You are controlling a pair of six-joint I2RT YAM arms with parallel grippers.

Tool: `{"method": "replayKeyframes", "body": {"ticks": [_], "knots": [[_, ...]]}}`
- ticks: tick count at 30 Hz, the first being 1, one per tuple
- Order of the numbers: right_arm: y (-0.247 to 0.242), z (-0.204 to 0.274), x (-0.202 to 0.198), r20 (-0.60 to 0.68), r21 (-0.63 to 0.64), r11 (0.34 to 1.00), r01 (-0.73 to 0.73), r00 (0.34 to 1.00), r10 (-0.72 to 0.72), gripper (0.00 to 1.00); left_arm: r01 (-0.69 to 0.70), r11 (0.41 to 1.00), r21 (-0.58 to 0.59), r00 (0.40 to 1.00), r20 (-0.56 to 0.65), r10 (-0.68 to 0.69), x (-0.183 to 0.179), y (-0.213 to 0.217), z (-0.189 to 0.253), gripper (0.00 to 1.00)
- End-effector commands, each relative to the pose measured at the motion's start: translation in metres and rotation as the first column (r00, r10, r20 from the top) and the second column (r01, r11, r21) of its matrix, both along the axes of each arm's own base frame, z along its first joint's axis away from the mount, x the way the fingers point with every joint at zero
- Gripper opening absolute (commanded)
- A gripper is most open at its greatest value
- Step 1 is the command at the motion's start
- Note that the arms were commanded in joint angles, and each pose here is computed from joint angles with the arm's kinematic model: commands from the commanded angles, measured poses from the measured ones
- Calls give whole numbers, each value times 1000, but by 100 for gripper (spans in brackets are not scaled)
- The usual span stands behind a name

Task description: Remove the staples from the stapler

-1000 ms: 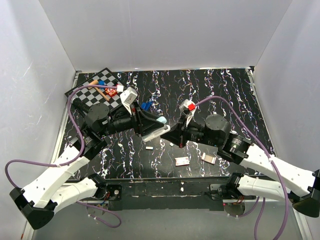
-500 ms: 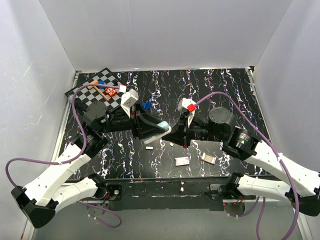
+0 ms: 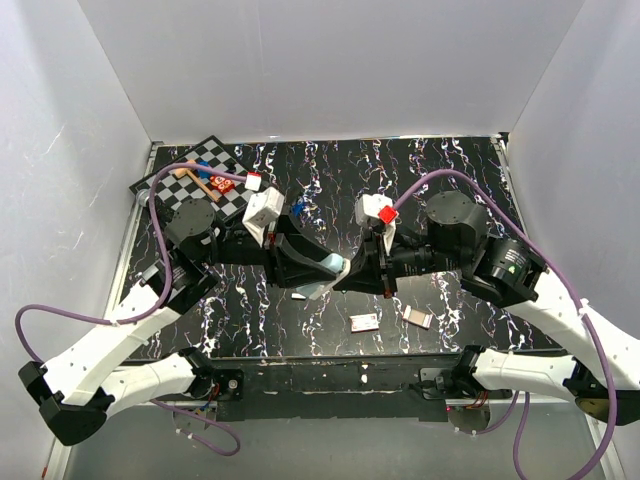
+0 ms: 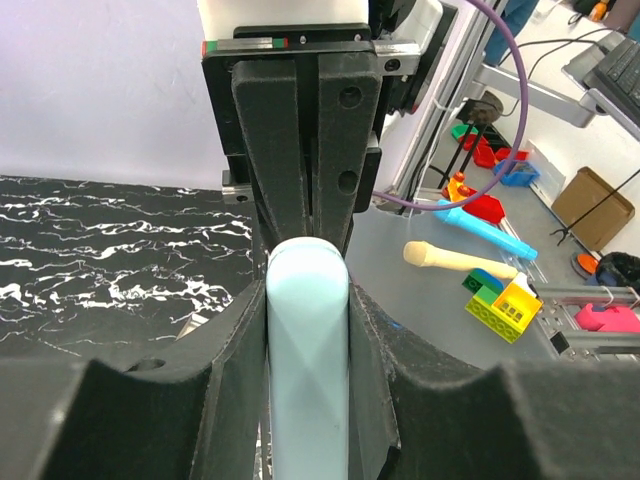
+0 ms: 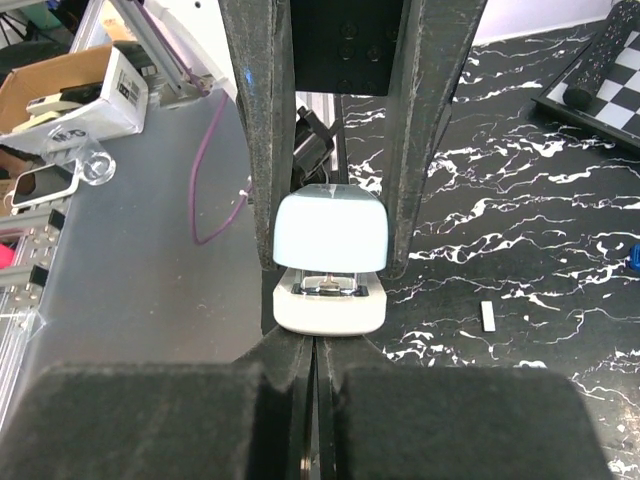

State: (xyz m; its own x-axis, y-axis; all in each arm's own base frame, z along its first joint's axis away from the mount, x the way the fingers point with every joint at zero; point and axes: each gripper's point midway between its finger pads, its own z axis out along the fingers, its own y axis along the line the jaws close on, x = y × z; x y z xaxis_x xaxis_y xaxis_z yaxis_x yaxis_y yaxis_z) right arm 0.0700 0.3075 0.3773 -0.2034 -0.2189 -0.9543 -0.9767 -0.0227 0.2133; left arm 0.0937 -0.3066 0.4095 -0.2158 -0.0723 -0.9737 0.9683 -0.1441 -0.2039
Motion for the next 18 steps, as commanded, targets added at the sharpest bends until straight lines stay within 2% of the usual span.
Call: {"method": "replayKeyframes", "body": {"ticks": [1,6,10,14,18], "knots": [[34,61,32,200,250,968,31,976,-83,1,168,972,167,980,-131,-147,-31,-13,-55,0],[17,39,36,190,219,969,110,970,-153,1,49,984,170,996,-87,-34,-15,-12,-50,0],[-1,15,51,180,185,953,240,945,-273,1,-85,979,187,993,-68,99,5,-12,-48,0],[-23,-10,72,163,141,904,403,891,-423,1,-208,956,209,973,-52,223,26,-9,-50,0],[-50,-37,94,142,75,815,575,803,-579,1,-358,904,233,927,-29,375,53,-4,-51,0]]}}
